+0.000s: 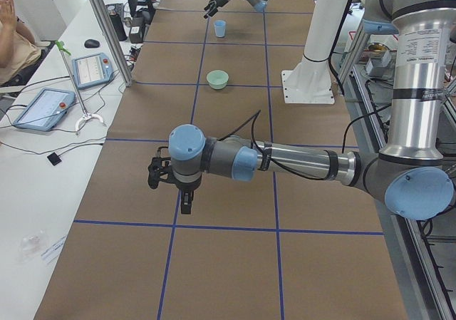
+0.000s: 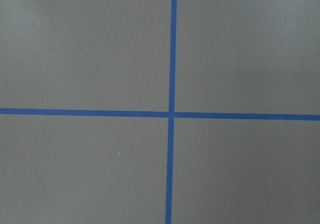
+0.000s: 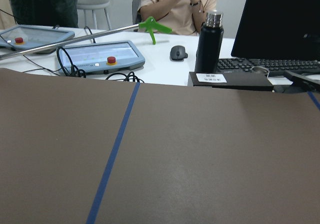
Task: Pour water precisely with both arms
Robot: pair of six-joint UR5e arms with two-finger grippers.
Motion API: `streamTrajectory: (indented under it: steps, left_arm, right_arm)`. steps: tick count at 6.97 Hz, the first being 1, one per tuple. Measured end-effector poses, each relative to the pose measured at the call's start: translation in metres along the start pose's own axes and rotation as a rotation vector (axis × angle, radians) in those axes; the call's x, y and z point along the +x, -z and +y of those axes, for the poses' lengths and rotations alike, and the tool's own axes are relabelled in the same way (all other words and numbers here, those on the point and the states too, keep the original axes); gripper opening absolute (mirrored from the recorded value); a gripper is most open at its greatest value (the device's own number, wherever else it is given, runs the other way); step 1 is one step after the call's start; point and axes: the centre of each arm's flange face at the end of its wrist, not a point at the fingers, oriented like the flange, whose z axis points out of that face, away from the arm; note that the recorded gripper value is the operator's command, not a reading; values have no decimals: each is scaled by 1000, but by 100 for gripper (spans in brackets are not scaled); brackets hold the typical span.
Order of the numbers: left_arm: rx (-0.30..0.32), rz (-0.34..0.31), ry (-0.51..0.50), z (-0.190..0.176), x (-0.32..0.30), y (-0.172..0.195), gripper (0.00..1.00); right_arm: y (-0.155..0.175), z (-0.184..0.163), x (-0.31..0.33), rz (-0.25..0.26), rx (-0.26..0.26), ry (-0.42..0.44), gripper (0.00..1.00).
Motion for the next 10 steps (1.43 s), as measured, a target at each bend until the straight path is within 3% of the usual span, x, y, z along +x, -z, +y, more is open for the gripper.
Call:
streamTrajectory:
  steps: [4,7,8,10]
  left_arm:
    - [-33,70,27,-34,194,-26,100]
    - [-16,49,-3,-44,306,-59,100]
    - [17,63,-46,-37,340,-72,100]
    - [40,103,-143,-3,426,-130,100]
  right_arm:
    - [13,-99,87,-16,-325,170,99]
    - [38,-159,159,-101,-558,291,100]
    - [41,-162,182,-116,-626,307,100]
    - [29,-127,236,-117,-747,300,100]
